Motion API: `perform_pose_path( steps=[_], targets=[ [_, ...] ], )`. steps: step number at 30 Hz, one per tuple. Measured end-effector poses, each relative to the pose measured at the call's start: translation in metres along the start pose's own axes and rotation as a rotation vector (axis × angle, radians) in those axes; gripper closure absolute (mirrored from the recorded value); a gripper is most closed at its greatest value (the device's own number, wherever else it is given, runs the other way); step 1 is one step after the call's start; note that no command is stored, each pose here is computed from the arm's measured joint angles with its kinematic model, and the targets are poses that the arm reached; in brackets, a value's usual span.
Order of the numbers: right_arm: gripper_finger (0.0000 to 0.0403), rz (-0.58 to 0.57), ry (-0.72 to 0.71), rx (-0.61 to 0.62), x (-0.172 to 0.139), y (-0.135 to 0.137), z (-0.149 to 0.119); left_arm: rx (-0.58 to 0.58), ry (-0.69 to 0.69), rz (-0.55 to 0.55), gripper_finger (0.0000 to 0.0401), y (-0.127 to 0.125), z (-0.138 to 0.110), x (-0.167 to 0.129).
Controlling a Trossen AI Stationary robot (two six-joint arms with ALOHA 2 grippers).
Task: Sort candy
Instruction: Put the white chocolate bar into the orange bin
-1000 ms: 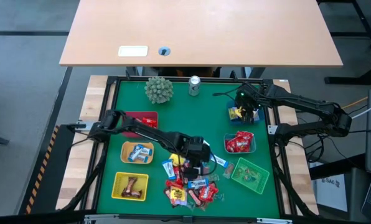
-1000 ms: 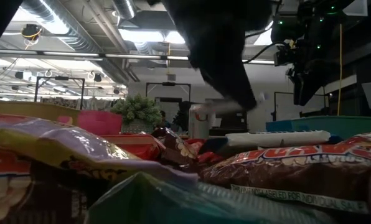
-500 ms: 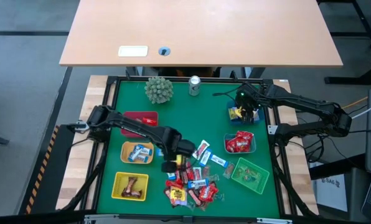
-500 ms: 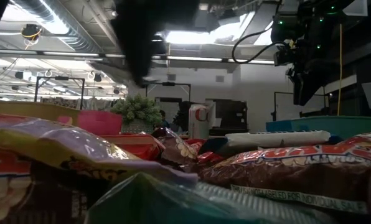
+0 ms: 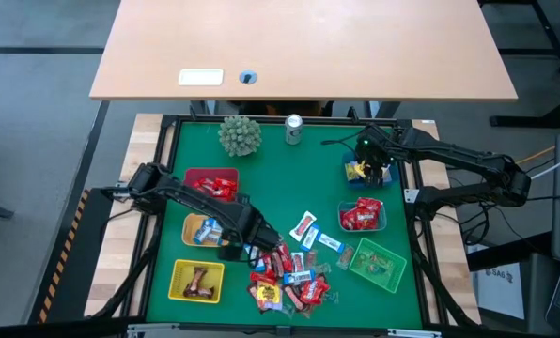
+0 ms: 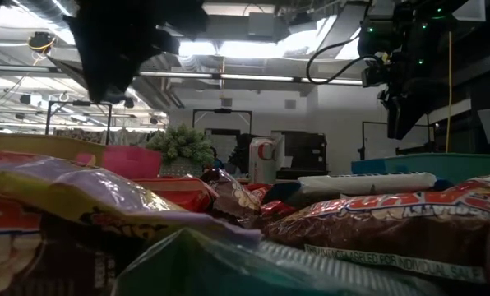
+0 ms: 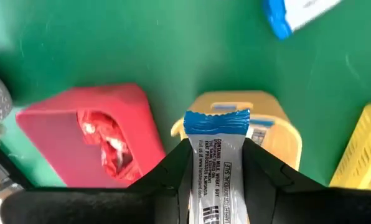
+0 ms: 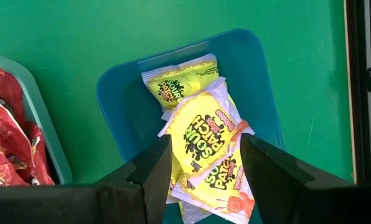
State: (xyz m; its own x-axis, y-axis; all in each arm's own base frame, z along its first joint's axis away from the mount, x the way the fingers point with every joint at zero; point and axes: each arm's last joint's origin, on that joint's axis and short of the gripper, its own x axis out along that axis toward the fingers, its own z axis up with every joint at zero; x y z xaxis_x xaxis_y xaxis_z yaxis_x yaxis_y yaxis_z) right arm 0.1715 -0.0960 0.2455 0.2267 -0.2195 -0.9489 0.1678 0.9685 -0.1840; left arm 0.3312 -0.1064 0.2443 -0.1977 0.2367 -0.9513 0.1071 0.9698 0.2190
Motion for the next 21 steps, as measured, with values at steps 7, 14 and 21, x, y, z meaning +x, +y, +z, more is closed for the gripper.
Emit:
perform_pose_path(
  steps=[7,14,21],
  targets=[
    [0.0214,0.001,0.001,0.000,0.000,0.000,0.000,-0.156,0.005,-0.006,0.0311,0.011,-0.049,-0.001],
    [0.0214,0.007,-0.003,0.000,0.000,0.000,0.000,-0.387,-0.056,-0.036,0.0304,0.017,-0.085,0.011],
    [0.0214,0.066,-0.029,0.000,0.000,0.002,0.001,-0.479,-0.066,-0.040,0.0288,0.009,-0.085,0.033]
  ],
)
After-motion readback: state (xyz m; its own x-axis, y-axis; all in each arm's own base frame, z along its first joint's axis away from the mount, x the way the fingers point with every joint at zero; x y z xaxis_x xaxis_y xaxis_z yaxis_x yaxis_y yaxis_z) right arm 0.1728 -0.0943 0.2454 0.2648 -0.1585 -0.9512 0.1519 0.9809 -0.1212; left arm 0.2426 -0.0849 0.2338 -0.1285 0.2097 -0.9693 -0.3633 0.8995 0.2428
